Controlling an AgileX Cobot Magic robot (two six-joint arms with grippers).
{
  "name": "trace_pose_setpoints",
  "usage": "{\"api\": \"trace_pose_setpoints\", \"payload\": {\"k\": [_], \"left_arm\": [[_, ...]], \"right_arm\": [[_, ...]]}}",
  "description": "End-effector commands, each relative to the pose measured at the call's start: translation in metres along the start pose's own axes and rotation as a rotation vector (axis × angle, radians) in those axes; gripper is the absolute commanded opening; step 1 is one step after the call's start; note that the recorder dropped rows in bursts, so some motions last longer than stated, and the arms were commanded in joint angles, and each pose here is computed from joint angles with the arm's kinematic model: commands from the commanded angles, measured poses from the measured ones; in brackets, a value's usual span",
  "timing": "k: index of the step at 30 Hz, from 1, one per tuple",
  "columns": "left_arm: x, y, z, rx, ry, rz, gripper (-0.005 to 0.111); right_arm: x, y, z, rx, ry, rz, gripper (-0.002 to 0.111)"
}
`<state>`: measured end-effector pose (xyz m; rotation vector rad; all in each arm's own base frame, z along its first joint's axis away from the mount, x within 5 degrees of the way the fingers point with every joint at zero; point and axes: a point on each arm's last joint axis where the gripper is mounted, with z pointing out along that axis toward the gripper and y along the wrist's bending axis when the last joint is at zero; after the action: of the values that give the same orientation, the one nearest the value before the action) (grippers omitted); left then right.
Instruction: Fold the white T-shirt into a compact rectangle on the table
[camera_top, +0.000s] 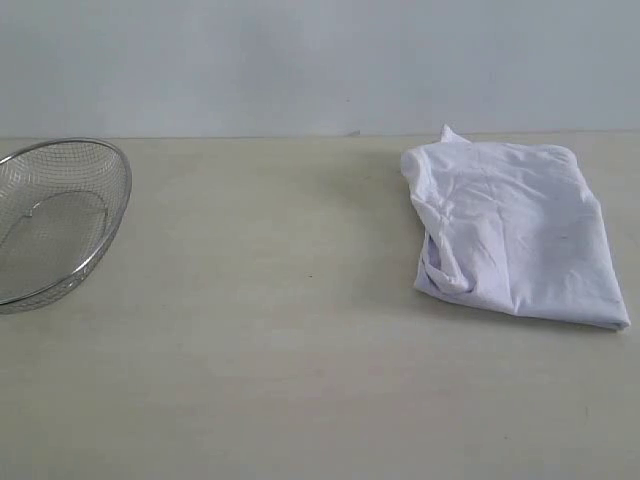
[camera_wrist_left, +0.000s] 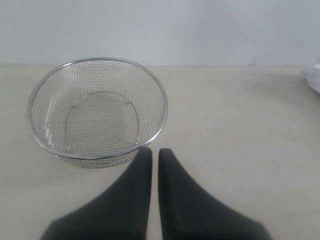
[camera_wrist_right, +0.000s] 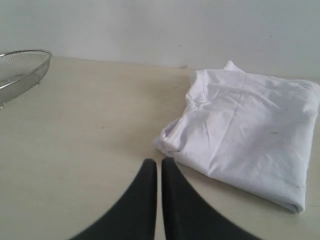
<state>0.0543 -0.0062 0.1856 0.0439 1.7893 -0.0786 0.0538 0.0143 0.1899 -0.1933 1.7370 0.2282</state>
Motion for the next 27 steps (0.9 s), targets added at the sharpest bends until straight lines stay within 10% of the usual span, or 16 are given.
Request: {"api": "trace_pose_setpoints", "payload": {"k": [1,12,27], "left_arm": [[0.0,0.0,0.0,-0.005,-0.003,-0.008,0.005],[0.0,0.0,0.0,-0.005,-0.003,-0.008,0.005],[0.0,0.0,0.0,-0.005,-0.003,-0.008,0.005]], "right_arm": [[0.001,-0.002,0.0,0.024,0.012,-0.035,0.001],[0.007,-0.013,-0.002,0.255,0.055,0.094,0.001],[0.007,-0.014,-0.003,0.267,0.054,0.096,0.001]]}}
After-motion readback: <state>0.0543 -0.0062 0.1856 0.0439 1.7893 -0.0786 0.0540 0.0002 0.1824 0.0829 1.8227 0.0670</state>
